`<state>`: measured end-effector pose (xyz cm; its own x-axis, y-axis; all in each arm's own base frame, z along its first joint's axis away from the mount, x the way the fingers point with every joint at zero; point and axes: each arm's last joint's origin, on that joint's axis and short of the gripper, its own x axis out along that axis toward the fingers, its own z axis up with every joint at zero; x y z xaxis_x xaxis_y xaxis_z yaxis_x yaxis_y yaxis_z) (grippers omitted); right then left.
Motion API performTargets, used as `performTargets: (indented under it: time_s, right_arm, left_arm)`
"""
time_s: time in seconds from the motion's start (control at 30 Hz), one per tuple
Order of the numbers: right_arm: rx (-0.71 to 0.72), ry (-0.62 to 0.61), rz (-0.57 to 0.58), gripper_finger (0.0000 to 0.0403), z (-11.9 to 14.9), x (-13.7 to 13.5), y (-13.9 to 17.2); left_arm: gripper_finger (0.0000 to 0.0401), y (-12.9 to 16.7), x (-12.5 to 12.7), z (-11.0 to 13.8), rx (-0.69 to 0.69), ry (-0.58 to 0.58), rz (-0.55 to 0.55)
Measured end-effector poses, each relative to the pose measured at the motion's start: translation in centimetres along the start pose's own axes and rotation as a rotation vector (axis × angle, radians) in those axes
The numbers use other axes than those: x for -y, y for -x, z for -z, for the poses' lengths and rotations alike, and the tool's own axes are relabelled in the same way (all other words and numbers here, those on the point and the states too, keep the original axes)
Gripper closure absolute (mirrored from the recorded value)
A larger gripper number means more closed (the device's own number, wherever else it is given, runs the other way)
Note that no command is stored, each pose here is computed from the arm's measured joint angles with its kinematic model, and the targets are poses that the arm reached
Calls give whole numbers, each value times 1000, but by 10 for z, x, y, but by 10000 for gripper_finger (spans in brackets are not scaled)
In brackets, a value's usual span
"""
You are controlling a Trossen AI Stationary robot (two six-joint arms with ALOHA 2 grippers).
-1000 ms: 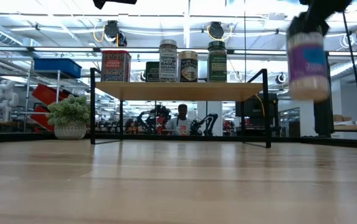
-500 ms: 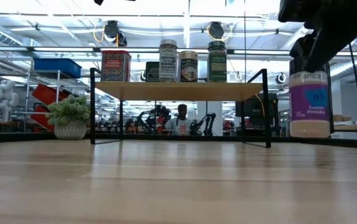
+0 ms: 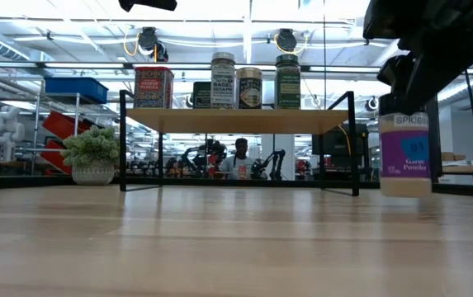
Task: Shelf spices
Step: Remove the black seasoning bottle from the shelf
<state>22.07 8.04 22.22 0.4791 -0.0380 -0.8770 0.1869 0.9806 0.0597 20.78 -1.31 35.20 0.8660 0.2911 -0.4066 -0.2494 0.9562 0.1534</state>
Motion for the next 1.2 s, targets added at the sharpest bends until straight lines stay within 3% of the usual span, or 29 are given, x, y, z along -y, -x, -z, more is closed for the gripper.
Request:
performTargets:
  time_s: [0.4,0.67,0.83,1.2]
  right_arm:
    - [-26,-10,-7,199,2,-8,-8]
    - [-26,-5,-12,199,3,-10,-9]
    - [-26,-13,-11,197,3,-10,-9]
    - [-25,-13,-11,111,3,-10,-9]
  left_arm:
    - [364,0,0,1,-7,-29,1]
    - [292,0,1,0,-3,-29,2]
    - [269,0,1,1,-6,-30,2]
    - [249,4,-2,4,-85,-2,-3]
